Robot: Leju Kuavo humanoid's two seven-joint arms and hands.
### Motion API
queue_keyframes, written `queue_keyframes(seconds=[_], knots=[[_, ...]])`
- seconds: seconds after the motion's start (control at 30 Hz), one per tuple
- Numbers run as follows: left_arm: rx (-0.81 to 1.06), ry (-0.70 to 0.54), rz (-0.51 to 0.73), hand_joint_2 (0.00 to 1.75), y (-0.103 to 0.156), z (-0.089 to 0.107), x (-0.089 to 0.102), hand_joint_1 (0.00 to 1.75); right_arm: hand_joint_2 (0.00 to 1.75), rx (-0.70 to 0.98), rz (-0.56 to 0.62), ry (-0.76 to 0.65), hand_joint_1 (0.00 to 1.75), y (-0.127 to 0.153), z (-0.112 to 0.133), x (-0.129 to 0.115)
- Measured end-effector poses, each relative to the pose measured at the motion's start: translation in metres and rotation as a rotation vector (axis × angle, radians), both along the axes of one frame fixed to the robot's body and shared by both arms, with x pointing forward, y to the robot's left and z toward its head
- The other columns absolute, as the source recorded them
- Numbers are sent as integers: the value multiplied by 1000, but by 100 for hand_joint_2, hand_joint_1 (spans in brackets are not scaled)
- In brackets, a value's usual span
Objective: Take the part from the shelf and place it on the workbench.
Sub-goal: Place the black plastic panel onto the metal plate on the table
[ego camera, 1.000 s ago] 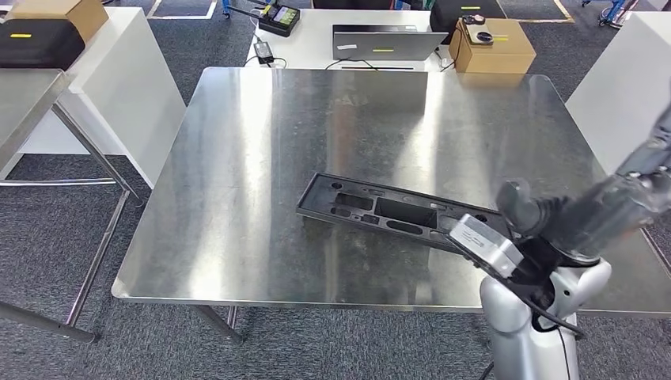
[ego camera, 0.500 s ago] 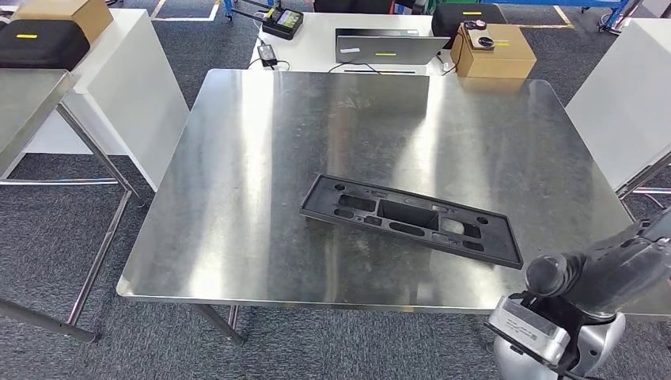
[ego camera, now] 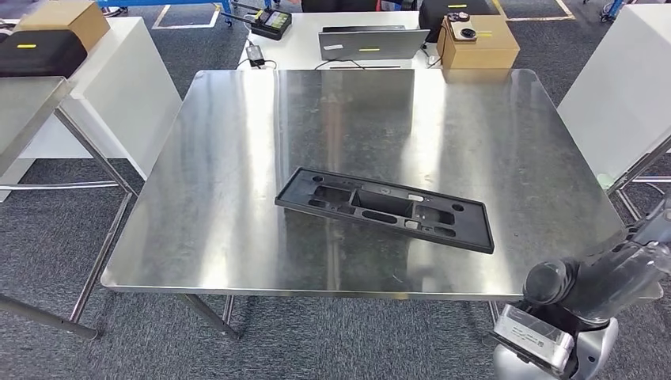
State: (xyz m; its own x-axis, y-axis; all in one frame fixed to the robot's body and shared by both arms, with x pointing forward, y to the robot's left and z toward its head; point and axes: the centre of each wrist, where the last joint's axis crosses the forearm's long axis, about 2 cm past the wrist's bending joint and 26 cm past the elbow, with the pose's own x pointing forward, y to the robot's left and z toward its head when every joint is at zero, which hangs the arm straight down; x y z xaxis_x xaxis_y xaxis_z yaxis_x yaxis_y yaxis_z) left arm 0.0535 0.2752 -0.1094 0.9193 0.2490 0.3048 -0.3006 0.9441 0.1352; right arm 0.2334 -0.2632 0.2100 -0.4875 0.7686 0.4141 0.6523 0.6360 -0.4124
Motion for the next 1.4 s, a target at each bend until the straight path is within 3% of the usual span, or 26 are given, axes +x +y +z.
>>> queue_keyframes(seconds=[0.17, 0.33, 0.5, 0.63, 1.2, 1.4], knots=[[-7, -2, 13, 0, 1, 0, 0, 0, 0, 51, -24, 47, 0, -8, -6, 1], [-2, -4, 27, 0, 5, 0, 1, 0, 0, 201, -29, 171, 0, -37, -20, 11], [3, 4, 37, 0, 8, 0, 1, 0, 0, 283, -143, 262, 0, -80, -49, 6], [3, 9, 45, 0, 8, 0, 0, 0, 0, 317, -218, 302, 0, -97, -65, -7], [13, 3, 18, 0, 10, 0, 2, 0, 0, 411, -294, 330, 0, -100, -83, -28], [28, 23, 19, 0, 6, 1, 4, 0, 0, 482, -331, 458, 0, -99, -120, -43]])
